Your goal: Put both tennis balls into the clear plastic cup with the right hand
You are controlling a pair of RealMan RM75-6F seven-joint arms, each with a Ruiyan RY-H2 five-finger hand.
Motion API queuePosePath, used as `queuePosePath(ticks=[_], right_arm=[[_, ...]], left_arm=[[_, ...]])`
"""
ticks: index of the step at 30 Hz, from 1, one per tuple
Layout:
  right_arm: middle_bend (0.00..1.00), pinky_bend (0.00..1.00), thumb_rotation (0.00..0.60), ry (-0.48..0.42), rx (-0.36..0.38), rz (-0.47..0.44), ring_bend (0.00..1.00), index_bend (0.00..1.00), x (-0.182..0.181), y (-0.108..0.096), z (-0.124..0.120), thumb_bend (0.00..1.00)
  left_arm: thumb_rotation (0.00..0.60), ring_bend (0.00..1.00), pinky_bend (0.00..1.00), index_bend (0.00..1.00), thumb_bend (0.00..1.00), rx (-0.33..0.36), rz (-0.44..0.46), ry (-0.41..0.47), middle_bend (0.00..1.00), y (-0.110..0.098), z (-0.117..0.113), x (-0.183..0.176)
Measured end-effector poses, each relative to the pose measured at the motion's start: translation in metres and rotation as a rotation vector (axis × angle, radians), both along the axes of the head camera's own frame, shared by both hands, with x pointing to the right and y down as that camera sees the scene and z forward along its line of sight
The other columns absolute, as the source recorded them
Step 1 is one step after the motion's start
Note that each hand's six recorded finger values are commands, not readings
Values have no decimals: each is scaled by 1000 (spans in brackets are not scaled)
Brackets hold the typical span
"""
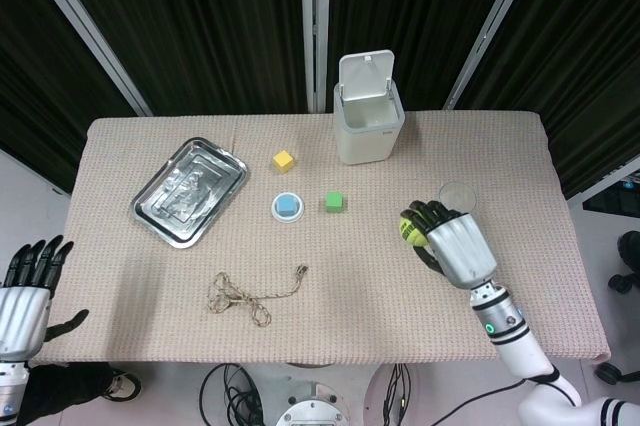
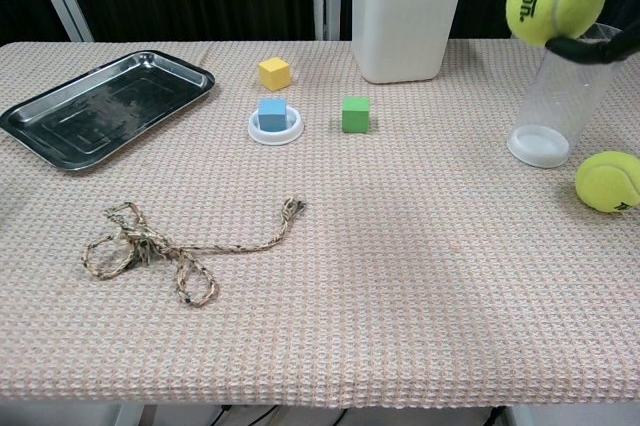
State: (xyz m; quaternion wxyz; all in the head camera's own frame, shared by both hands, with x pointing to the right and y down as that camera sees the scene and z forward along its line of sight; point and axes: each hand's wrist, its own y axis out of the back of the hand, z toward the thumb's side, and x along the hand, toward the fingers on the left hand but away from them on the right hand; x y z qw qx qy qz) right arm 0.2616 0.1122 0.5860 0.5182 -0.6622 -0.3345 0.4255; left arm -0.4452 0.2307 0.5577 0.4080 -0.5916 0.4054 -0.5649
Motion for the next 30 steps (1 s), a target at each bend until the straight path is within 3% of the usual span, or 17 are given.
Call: queuePosePath(ticks=[12,24,27,30], right_arm=[[525,725,600,107,-45,158,512,622,39,-53,28,393],[455,691,600,116,-111,182,488,506,54,-51,42,321],[370,598,600,109,-127,191,386,426,58,-51,43,257],[238,374,600,120,-143,196,183,277,62,-52,44,189]], left_arm=[[600,0,20,50,59,-8,-2,-5,0,-3,3,-1],[600,0,20,50,59,0,11,-4,0,-8,2,3],[600,0,21,50,59,-4,10,-6,0,-7,3,2],[600,0,20,50,59,-4,10,-6,0,-7,2,3]])
